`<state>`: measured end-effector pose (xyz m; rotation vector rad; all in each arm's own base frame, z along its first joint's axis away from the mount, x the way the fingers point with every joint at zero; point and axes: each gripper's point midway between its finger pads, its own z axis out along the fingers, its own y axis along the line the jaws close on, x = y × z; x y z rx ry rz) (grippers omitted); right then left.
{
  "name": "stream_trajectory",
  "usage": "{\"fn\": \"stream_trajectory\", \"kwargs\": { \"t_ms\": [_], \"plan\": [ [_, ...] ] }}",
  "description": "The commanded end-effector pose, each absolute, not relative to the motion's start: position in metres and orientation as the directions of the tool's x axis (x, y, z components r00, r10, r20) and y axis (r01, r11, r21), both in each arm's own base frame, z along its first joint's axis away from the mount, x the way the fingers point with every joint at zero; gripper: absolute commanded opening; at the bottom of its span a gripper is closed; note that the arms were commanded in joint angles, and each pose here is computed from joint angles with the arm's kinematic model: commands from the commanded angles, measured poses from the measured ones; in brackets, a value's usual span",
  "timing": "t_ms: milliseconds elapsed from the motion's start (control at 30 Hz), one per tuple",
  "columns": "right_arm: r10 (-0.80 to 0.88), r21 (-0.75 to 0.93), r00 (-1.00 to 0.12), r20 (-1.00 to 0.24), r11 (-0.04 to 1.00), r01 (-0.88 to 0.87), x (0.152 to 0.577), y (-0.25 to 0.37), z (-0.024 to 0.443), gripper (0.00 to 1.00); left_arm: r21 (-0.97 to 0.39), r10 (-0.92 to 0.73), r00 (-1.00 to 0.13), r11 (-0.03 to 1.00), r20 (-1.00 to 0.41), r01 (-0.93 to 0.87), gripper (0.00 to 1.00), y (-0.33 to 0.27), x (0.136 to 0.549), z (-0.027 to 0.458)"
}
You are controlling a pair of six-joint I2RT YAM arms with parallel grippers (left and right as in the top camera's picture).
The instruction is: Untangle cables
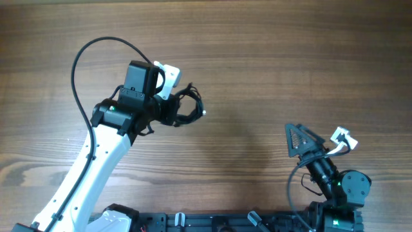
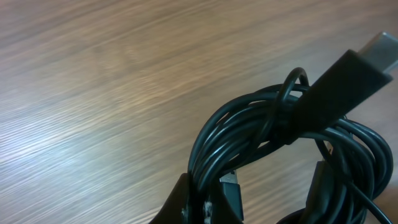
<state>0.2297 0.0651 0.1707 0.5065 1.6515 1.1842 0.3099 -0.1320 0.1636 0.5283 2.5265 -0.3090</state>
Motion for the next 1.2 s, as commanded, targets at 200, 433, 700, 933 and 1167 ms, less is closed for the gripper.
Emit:
{"fn": "stream_trajectory", "kwargs": {
  "t_ms": [200,433,700,933,1167],
  "plan": [
    [0.68,0.809,-0.44,-0.587,0.501,-0.306,0.226,0.078,0.195,0.99,-0.198,0.317,-0.762,0.844,-0.565,0.498,0.04,-0.153,0.304,0.171],
    [0.552,0.826,-0.624,-0.554,0.461,-0.326,0.238,0.099,0.218,0.99,-0.097,0.473,-0.645,0.757,-0.601,0.646,0.04,-0.156,0.303,0.173],
    [0.243,0.858,-0.847,-0.472,0.345,-0.379,0.275,0.17,0.208,0.96,-0.028,0.579,-0.46,0.602,-0.673,0.798,0.04,-0.174,0.302,0.184],
    [0.108,0.809,-0.81,-0.577,0.213,-0.548,0.274,0.243,0.206,0.86,-0.117,0.542,-0.437,0.526,-0.718,0.842,0.04,-0.192,0.289,0.193],
    [0.039,0.816,-0.825,-0.564,0.182,-0.549,0.261,0.274,0.188,0.61,-0.136,0.538,-0.442,0.514,-0.718,0.847,0.04,-0.194,0.285,0.193]
  ]
}}
